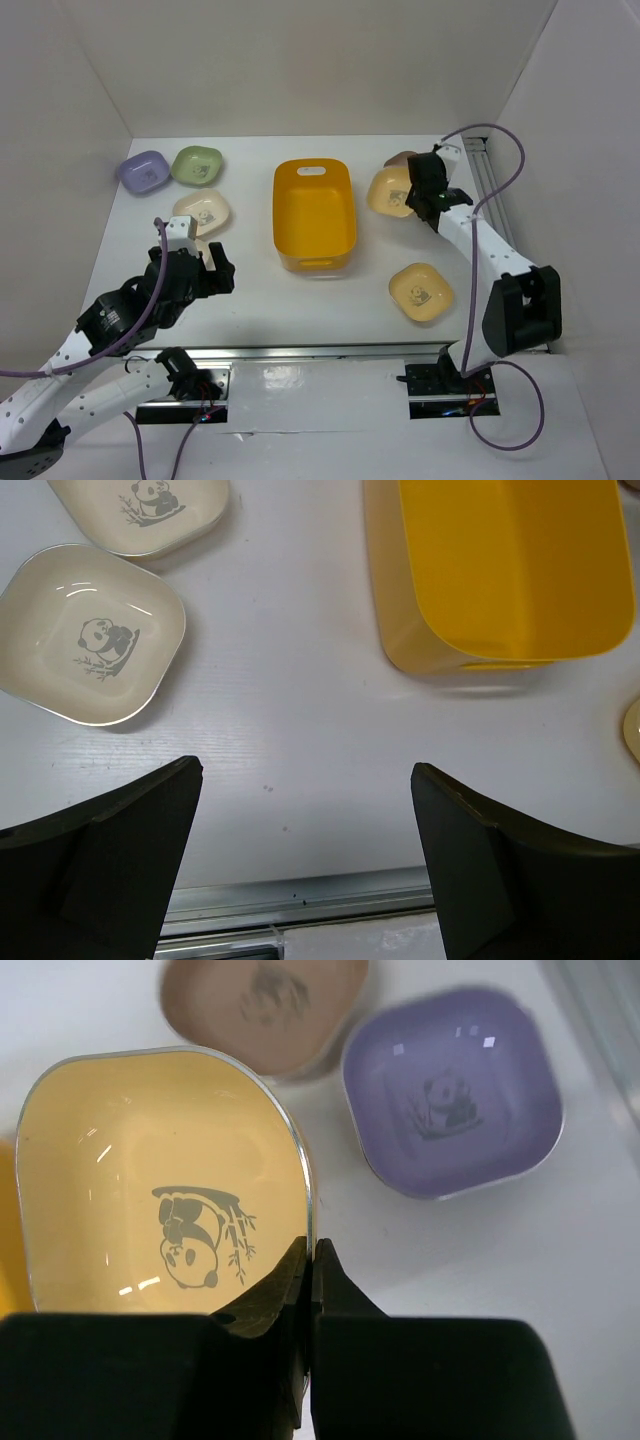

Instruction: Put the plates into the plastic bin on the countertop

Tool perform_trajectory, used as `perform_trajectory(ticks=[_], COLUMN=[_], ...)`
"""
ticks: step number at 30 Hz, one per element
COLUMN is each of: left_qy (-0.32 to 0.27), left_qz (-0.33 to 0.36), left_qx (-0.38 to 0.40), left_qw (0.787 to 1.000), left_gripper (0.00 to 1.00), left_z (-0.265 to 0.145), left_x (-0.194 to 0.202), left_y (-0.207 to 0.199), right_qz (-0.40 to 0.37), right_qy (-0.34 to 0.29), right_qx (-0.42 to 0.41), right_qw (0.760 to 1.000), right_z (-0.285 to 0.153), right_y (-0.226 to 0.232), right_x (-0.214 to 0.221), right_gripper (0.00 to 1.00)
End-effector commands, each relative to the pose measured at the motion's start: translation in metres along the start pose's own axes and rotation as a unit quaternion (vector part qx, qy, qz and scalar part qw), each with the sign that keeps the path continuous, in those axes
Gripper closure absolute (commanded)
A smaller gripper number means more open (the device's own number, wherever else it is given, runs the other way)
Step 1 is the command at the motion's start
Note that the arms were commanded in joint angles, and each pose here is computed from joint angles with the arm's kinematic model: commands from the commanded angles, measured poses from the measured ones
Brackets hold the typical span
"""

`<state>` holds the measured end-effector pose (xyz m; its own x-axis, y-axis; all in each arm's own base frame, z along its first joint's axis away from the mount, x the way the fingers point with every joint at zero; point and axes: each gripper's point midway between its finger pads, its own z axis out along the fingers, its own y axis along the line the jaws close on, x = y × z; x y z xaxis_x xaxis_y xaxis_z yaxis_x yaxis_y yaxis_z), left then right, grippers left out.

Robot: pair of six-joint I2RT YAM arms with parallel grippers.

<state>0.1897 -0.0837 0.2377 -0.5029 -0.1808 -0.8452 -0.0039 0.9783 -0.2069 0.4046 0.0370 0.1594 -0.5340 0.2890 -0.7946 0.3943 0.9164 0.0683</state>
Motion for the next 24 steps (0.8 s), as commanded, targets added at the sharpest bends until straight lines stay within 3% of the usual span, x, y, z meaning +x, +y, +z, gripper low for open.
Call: perform_trajectory(ticks=[1,6,9,13,24], left_qy=[-0.014,-0.011,-0.008,-0.011,-0.004], left_qz=[-0.008,-0.006,-0.008,-0.008,-0.003], left_qx=[-0.003,-0.005,-0.007,-0.012,-0.016], left_qw=[1.000,1.000,1.000,1.000,1.000], left_gripper=[0.01,0.01,0.01,0.01,0.01], left_z=[-0.001,0.001,0.002,0.003,0.004], left_x=[-0.006,-0.005,-0.004,-0.005,-0.003], left_y=[0.002,0.001,0.000,0.002,0.003], right_qz=[0.028,0.036,0.015,-0.023,-0.064], right_qy=[-0.086,-0.142,-0.142,-0.110,-0.031], right_qx=[0.011,-0.037,-0.106,-0.180,-0.181], right_qw=[0.996,0.989,0.984,0.977,0.981], right_z=[-0.047,-0.087,-0.099,-0.092,-0.020], right_y=[0.006,0.053,0.100,0.154,0.210], right_x=[-0.060,-0.099,-0.102,-0.090,-0.025], right_gripper=[1.00,1.00,1.00,1.00,1.00])
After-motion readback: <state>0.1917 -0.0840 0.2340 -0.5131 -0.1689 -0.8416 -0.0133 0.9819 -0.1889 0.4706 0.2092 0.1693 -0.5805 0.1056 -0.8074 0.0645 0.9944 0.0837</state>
